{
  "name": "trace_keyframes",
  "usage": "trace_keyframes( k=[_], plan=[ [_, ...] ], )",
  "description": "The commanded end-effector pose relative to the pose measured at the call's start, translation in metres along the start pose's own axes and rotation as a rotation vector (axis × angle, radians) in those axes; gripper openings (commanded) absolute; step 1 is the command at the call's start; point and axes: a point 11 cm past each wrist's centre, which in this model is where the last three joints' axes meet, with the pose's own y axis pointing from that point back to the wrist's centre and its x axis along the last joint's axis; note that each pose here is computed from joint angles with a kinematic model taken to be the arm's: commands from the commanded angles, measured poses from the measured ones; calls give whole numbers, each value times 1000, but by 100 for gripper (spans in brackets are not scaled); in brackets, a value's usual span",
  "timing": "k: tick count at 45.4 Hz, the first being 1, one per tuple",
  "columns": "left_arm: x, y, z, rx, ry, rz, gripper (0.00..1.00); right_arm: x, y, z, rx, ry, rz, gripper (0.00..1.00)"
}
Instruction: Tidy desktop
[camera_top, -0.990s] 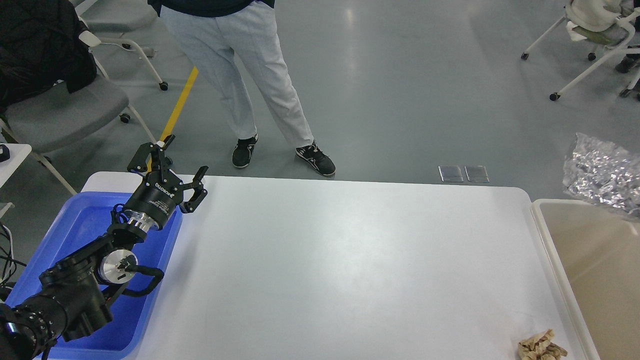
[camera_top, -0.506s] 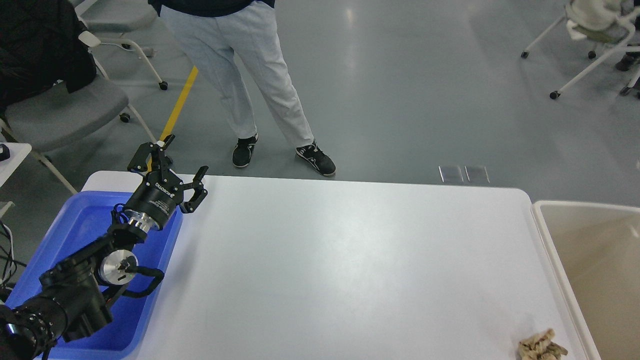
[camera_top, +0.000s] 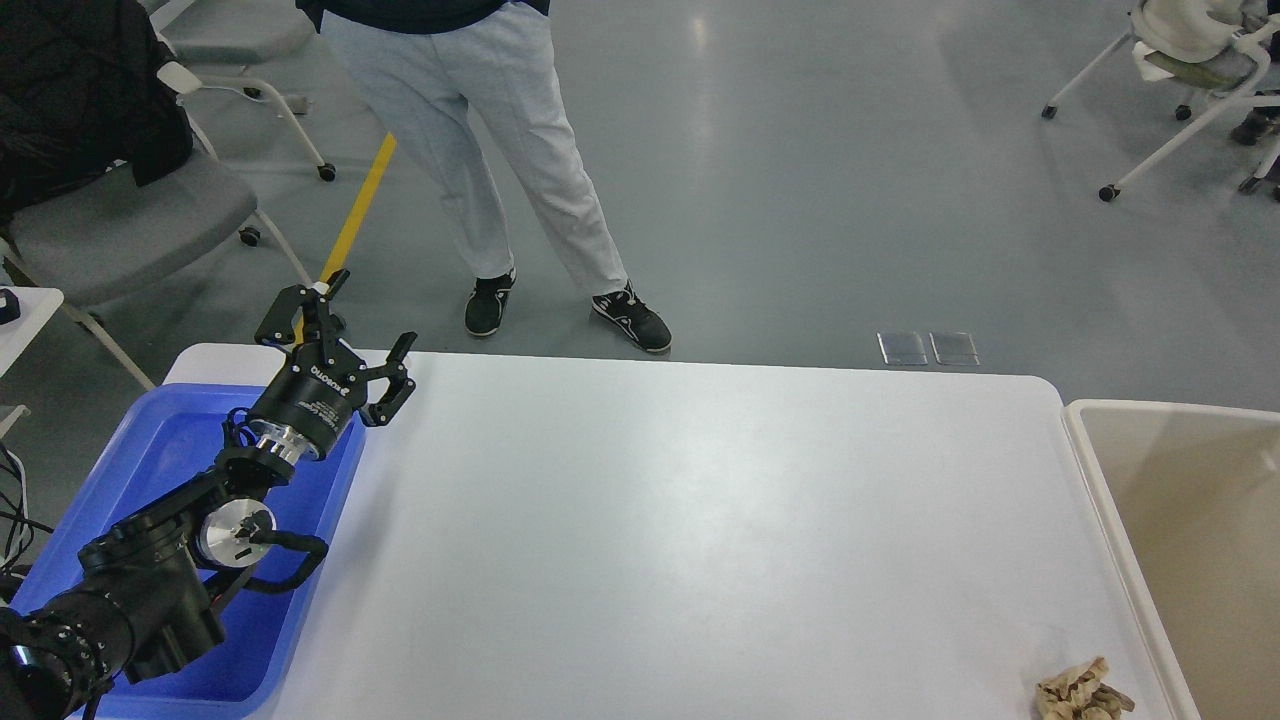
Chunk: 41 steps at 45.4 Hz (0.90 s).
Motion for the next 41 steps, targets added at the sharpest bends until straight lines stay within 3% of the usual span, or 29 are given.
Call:
trace_keyframes(
  k=[1, 24, 25, 27, 41],
  plan=[
    [0, 0, 0, -1, 1, 0, 100, -41, -2, 28, -131, -143, -12, 0],
    [0, 0, 0, -1, 1, 0, 100, -80, 0, 61, -147, -56, -69, 0],
    [0, 0, 0, -1, 1, 0, 100, -80, 0, 61, -140, -51, -67, 23],
    [0, 0, 0, -1, 1, 0, 100, -80, 0, 59, -130, -59, -66, 100],
    [0, 0, 0, 0, 0, -1, 100, -73, -2, 47, -107, -75, -54, 100]
  ],
)
